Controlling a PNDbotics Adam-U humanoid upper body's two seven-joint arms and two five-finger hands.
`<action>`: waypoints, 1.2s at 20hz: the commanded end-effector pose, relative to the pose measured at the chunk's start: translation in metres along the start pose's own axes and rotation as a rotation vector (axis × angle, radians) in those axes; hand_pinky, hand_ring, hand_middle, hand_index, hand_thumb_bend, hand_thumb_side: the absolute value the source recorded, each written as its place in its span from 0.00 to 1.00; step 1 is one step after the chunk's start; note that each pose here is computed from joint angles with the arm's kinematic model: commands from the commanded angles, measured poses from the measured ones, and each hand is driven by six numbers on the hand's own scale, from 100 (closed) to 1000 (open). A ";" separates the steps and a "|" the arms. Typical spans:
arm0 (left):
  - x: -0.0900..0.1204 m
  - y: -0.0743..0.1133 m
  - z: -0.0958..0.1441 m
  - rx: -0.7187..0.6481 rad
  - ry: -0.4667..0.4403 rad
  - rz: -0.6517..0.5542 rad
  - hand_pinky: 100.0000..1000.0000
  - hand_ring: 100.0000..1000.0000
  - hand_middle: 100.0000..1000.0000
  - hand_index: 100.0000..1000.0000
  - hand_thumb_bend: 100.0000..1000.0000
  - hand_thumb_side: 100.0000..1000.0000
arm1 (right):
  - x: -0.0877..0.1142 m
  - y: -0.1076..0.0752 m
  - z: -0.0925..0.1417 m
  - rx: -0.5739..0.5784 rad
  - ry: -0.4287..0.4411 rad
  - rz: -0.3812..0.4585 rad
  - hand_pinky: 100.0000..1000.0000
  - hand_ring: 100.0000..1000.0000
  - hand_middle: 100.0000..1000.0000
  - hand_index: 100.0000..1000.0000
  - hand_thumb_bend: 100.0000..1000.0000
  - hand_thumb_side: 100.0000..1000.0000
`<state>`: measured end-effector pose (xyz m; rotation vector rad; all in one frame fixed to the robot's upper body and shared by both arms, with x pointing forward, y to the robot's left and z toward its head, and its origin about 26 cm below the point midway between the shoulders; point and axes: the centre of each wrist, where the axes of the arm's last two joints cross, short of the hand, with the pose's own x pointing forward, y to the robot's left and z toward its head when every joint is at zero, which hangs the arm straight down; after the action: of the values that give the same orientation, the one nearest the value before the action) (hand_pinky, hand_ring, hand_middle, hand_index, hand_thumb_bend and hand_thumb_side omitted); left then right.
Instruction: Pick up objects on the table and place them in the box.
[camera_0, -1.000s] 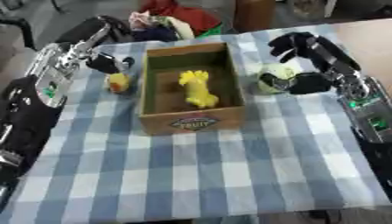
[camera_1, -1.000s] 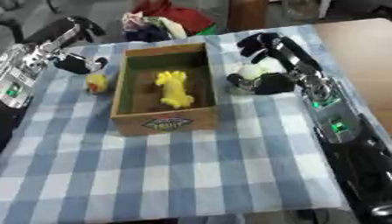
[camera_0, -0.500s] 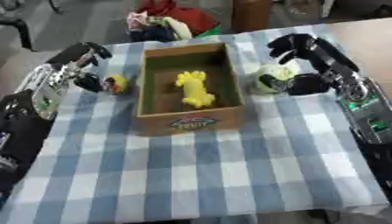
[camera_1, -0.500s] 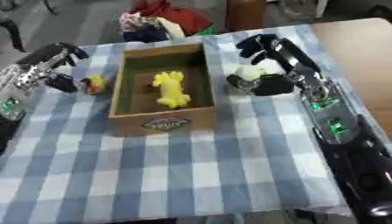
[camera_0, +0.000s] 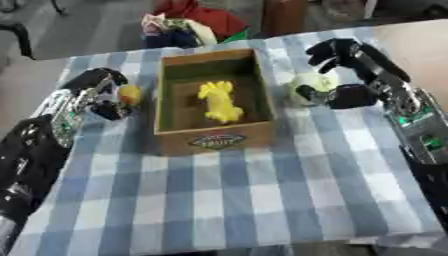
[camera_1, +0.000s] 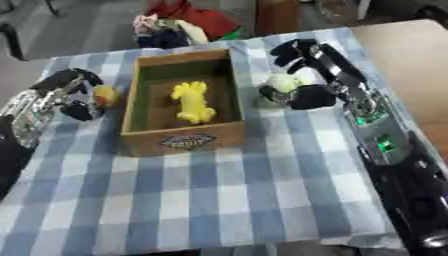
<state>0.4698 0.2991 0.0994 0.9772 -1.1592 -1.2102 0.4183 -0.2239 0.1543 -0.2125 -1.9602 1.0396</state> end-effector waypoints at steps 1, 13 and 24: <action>-0.001 0.016 -0.003 0.078 0.034 -0.027 0.65 0.58 0.64 0.78 0.30 0.00 | 0.005 -0.010 -0.003 -0.017 -0.017 0.022 0.61 0.69 0.57 0.74 0.42 0.14; 0.016 0.031 -0.002 0.379 0.054 -0.040 0.49 0.27 0.25 0.38 0.24 0.00 | 0.005 -0.009 -0.003 -0.017 -0.016 0.019 0.61 0.70 0.57 0.74 0.42 0.14; 0.109 0.084 0.019 0.364 -0.454 0.019 0.54 0.34 0.32 0.46 0.25 0.00 | 0.007 -0.007 -0.006 -0.006 -0.027 0.016 0.61 0.70 0.57 0.74 0.41 0.14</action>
<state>0.4648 0.2096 0.1781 0.9844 -1.7365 -1.2275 0.4182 -0.2212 0.1535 -0.2023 -1.9625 1.0402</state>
